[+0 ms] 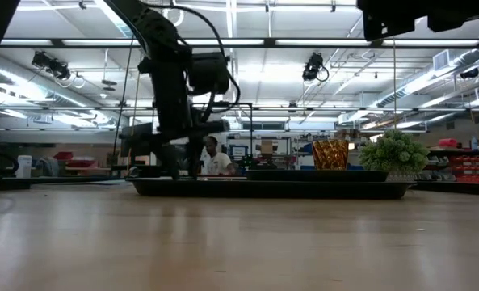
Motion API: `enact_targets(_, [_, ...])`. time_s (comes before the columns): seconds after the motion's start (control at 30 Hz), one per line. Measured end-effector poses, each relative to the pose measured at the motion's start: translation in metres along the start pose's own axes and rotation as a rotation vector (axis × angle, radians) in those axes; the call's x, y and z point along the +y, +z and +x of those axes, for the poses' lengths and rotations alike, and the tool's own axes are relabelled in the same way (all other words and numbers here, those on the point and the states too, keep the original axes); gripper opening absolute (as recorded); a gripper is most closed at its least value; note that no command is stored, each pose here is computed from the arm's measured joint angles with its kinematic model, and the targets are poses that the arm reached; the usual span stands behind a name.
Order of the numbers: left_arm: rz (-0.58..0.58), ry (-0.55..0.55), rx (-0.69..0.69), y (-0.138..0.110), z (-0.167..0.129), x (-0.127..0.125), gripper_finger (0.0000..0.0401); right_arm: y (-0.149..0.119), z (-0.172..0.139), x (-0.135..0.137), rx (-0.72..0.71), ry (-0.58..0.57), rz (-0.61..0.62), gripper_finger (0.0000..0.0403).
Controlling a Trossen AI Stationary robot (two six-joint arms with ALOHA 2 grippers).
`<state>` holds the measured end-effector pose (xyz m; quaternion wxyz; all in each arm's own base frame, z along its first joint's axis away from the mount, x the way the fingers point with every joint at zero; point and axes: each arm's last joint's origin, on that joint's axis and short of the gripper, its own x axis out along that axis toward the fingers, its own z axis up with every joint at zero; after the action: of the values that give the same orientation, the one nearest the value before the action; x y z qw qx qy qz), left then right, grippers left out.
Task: Pick and place plate/cup/fork/spoon on tray
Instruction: Put the yellow spoon on the black serving tray to the left of the orange fork, then return to Home Position
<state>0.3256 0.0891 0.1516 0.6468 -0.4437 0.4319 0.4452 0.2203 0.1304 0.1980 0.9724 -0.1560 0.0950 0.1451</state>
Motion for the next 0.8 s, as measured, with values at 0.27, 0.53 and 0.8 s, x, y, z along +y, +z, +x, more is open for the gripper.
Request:
enact_targets(0.27, [0.088, -0.117, 0.017, -0.007, -0.047, 0.000, 0.0164, 0.007, -0.011, -0.008, 0.006, -0.044, -0.024, 0.0103])
enact_targets(0.53, [0.085, -0.351, 0.071, 0.003, -0.107, 0.015, 0.0147, -0.014, -0.038, -0.034, -0.126, 0.037, 0.060, 0.0100])
enact_targets(0.8, [0.055, -0.594, 0.018, 0.013, -0.174, 0.046, 0.0142, -0.031, -0.063, -0.057, -0.326, -0.106, 0.165, 0.0094])
